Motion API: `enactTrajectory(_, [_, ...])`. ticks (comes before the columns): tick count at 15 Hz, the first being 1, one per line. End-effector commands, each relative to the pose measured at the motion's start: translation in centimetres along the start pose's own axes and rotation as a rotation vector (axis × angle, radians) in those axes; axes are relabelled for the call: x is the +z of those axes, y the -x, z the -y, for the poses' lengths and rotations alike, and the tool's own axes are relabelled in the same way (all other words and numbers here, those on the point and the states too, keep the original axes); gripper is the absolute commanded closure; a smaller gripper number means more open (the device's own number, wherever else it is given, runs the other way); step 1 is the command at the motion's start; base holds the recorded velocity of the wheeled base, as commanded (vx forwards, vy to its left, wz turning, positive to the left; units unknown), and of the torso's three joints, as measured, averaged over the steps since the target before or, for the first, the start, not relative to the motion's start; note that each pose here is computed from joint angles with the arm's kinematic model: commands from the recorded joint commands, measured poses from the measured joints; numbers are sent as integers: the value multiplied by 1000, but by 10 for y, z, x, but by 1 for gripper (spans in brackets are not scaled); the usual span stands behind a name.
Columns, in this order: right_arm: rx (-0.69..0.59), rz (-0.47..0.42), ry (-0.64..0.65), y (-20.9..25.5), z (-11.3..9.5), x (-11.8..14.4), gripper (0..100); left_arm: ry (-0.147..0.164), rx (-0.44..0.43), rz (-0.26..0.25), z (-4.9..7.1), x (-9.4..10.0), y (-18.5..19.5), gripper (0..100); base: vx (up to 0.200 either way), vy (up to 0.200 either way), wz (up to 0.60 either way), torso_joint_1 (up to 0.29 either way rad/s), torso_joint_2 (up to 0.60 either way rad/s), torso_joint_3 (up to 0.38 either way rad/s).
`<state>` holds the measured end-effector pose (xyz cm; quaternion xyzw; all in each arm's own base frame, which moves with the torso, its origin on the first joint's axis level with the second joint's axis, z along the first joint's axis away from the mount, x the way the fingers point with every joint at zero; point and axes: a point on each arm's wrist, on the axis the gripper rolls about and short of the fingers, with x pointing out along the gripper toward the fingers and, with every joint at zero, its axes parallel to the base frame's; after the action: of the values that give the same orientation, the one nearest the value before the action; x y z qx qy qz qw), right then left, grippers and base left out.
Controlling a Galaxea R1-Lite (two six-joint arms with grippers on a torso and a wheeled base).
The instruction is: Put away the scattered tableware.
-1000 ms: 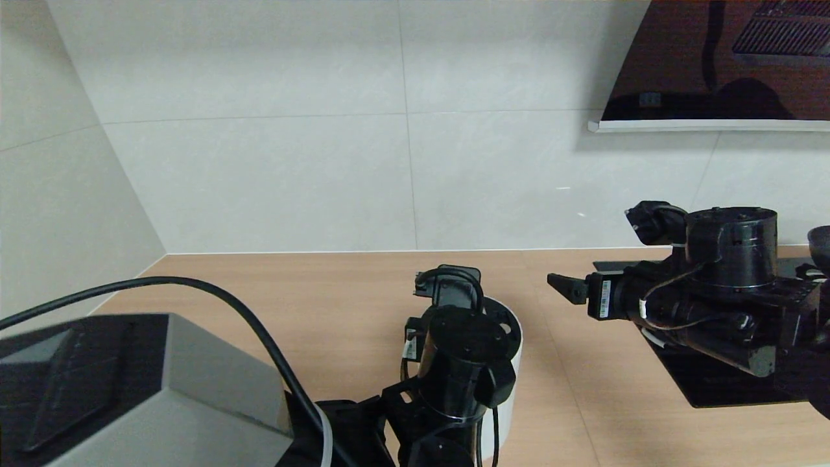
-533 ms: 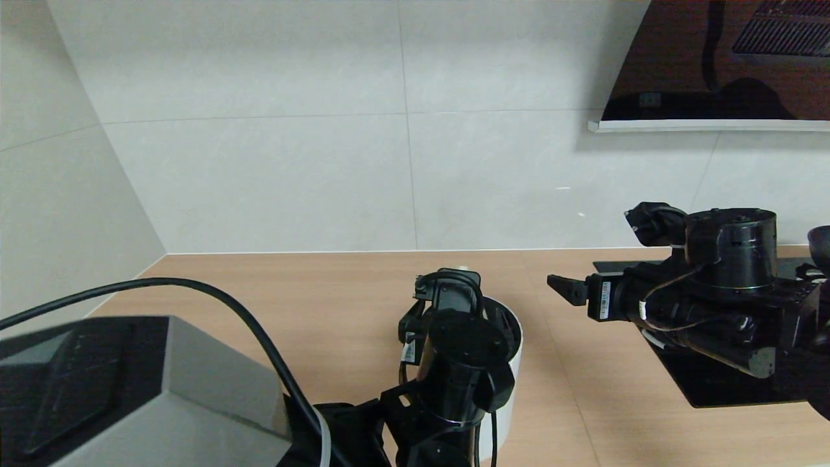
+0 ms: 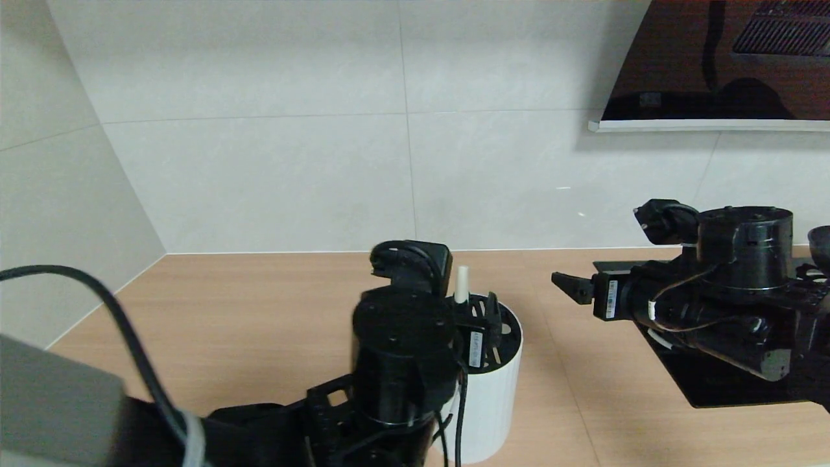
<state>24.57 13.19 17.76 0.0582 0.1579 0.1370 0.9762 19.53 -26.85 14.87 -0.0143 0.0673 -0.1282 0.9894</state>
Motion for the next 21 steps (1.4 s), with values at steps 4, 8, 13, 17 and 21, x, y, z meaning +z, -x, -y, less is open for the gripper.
enactTrajectory(4, [-14, 174, -43, 72, 22, 19, 0, 59, -150, 107, -94, 65, 95, 0, 0, 0, 0, 0, 0, 0])
enactTrajectory(8, [-47, 328, -39, 153, 47, 2, 0, 90, 8, 164, -164, 63, 156, 0, 0, 0, 0, 0, 0, 0])
enactTrajectory(13, [-69, 519, 27, 240, 62, -31, 0, -55, 259, 179, -217, 23, 257, 0, 0, 0, 0, 0, 0, 0])
enactTrajectory(17, [-216, 600, 135, 287, 62, -67, 0, -40, 393, 339, -217, 17, 300, 0, 0, 0, 0, 0, 0, 0])
enactTrajectory(21, [-308, 648, 194, 305, 59, -91, 0, -43, 501, 361, -211, -6, 314, 0, 0, 0, 0, 0, 0, 0])
